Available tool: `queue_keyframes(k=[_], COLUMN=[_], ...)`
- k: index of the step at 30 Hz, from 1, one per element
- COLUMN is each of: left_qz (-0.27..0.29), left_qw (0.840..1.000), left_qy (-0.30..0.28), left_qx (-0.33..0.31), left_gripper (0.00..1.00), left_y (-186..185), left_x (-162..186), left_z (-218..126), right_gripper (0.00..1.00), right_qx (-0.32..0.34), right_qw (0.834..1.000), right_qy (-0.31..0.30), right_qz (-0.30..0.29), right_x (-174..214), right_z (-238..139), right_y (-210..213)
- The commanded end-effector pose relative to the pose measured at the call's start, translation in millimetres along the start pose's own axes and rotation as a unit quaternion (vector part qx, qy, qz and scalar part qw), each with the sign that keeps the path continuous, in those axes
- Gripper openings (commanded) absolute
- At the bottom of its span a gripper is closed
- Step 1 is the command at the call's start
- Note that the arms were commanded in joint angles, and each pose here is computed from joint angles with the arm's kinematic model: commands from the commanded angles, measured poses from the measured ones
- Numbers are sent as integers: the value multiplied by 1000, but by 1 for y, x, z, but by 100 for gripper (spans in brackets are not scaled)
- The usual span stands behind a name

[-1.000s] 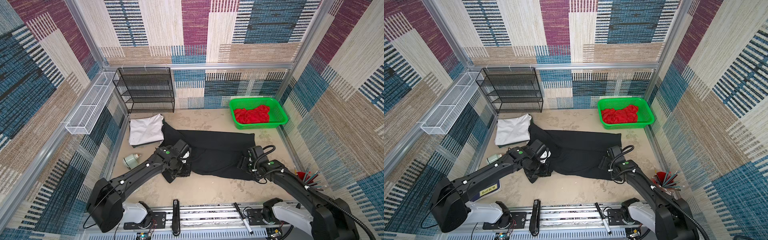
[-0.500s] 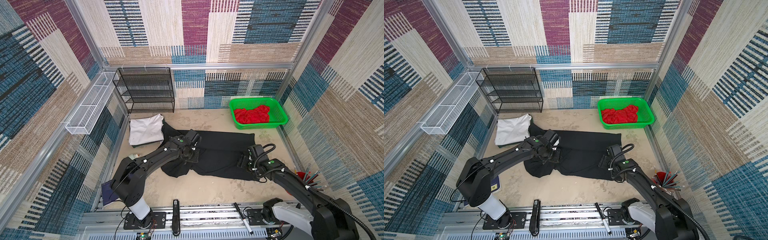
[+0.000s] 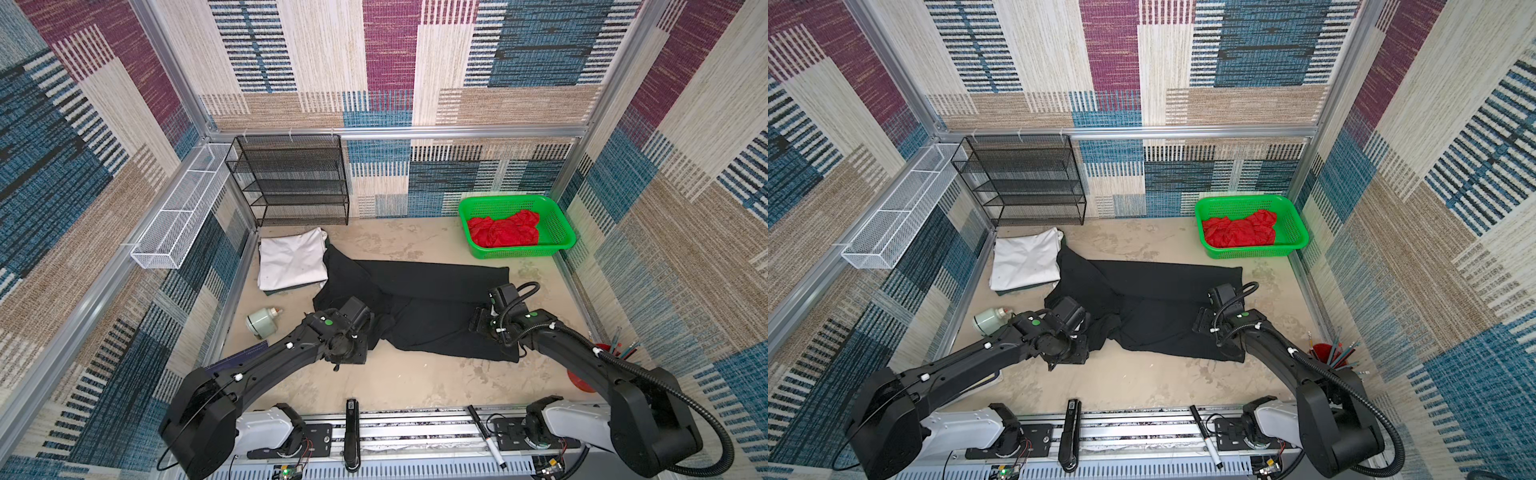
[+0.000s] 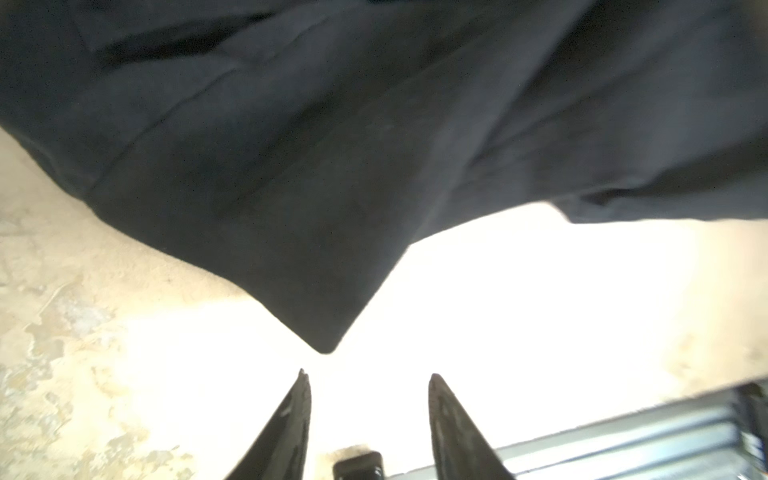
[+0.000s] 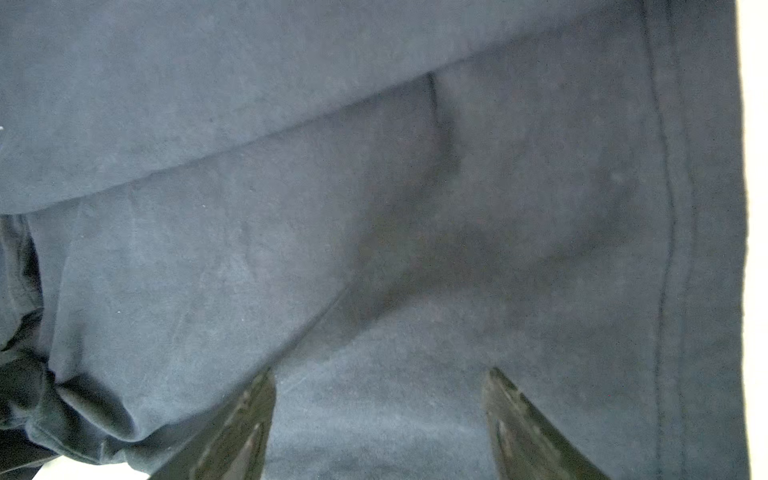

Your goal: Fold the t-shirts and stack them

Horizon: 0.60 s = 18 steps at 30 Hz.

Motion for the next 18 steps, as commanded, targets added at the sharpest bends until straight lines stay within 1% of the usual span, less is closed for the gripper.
queue_keyframes(k=[1, 3, 4, 5, 7, 8, 13, 16, 18], left_qz=[-17, -26, -29, -30, -30, -27, -26, -34, -41], left_qw=[999, 999, 999, 999, 998, 998, 997, 996, 995], left_qy=[-16, -21, -23, -23, -22, -25, -50, -68, -72], left_qx=[-33, -33, -36, -38, -51, -54, -50, -45, -46], left_gripper=[50, 46, 41, 34, 10, 1, 0, 0, 0], left_y=[5, 3, 3, 4, 8, 9, 18, 27, 35], left_x=[-16, -25, -29, -33, -38, -41, -52, -66, -79], left_z=[9, 15, 17, 19, 19, 17, -3, -13, -14], right_gripper=[79, 79, 79, 79, 80, 80, 80, 80, 80], right_qx=[-13, -13, -12, -11, -9, -9, -7, -8, -8], right_qw=[1000, 1000, 1000, 1000, 1000, 1000, 1000, 1000, 1000], right_qy=[-16, -18, -17, -18, -18, -18, -16, -10, -8], right_qz=[-6, -4, -4, -4, -2, -1, -3, -6, -8], right_x=[-6, -4, -3, -3, -3, -3, -4, -4, -5], right_z=[-3, -4, -5, -5, -5, -6, -2, 2, 5], right_y=[5, 3, 3, 2, 2, 2, 2, 3, 4])
Point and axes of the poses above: each gripper's point midway between its finger pads, its own z axis out along the fingers, its own y axis along the line the jaws close on, x = y × z, the point moved 3 cm from there along -z, back along the fingers, and after that the axes turned 8 degrees about -z, right-handed, at the moved point
